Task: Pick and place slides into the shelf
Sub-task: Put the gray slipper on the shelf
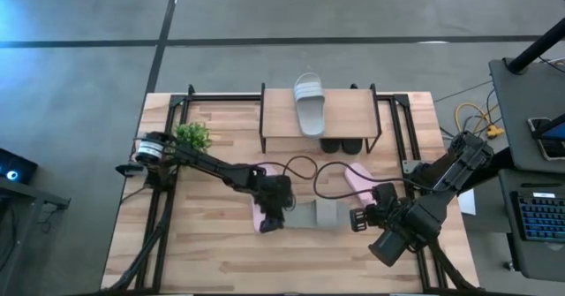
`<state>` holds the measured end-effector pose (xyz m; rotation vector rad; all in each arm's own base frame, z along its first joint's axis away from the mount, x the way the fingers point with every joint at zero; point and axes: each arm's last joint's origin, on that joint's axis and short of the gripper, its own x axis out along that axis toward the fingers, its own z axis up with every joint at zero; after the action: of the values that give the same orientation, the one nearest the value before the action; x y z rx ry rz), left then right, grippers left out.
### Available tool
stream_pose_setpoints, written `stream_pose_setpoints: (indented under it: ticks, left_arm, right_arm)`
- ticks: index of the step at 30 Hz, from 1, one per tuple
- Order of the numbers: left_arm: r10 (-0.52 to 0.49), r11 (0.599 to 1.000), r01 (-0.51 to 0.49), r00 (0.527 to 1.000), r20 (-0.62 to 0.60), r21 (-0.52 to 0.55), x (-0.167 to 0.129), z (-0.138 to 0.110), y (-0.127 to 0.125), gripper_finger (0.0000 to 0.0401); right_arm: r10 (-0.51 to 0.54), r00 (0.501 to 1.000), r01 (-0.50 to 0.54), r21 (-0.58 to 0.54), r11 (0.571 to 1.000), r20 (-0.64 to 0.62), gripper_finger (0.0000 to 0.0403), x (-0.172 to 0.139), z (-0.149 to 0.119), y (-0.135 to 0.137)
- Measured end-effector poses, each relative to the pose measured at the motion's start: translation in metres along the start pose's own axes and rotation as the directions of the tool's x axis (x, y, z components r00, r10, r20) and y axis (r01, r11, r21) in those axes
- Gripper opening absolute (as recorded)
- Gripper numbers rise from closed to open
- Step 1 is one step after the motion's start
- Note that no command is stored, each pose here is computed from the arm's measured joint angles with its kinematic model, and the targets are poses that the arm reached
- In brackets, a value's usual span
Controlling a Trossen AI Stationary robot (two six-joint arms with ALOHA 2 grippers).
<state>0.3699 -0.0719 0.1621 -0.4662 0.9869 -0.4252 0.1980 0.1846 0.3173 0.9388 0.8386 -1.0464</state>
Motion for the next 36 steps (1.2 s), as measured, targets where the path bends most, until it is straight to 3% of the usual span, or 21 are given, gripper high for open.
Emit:
stream_pose_setpoints:
  ticks: [4, 7, 13, 18, 24, 29, 36]
  left_arm:
    - [-0.181, 0.981, 0.177, 0.983, 0.042, 0.082, 0.002, 0.007, -0.014, 0.0101]
    - [-0.221, 0.968, 0.206, 0.970, 0.102, 0.142, 0.000, 0.014, -0.020, 0.0100]
    - [-0.070, 0.983, 0.025, 0.966, 0.248, 0.181, -0.012, 0.024, -0.021, 0.0099]
    - [0.149, 0.974, -0.186, 0.956, 0.254, 0.131, -0.014, 0.018, -0.013, 0.0099]
    - [0.207, 0.968, -0.228, 0.961, 0.186, 0.102, -0.004, 0.004, -0.001, 0.0099]
    - [0.180, 0.974, -0.201, 0.968, 0.176, 0.108, 0.000, 0.003, -0.001, 0.0099]
    - [-0.028, 0.985, -0.002, 0.985, 0.170, 0.175, 0.005, 0.007, -0.010, 0.0099]
  right_arm:
    - [-0.001, 1.000, 0.001, -0.001, 1.000, 0.001, 0.0009, 0.000, 0.000, 0.000]
    - [-0.001, 1.000, 0.001, 0.000, 1.000, 0.000, 0.0009, 0.000, 0.000, 0.000]
    - [0.000, 1.000, 0.000, 0.002, 1.000, -0.009, 0.0009, 0.000, 0.000, 0.000]
    - [-0.001, 1.000, 0.001, -0.002, 1.000, -0.013, 0.0009, -0.001, -0.001, 0.000]
    - [-0.007, 1.000, 0.007, -0.005, 1.000, -0.009, 0.0009, 0.000, -0.001, -0.001]
    - [-0.011, 1.000, 0.011, -0.008, 1.000, -0.005, 0.0009, 0.002, -0.002, -0.002]
    - [-0.009, 1.000, 0.008, -0.006, 1.000, -0.007, 0.0009, 0.002, -0.002, -0.001]
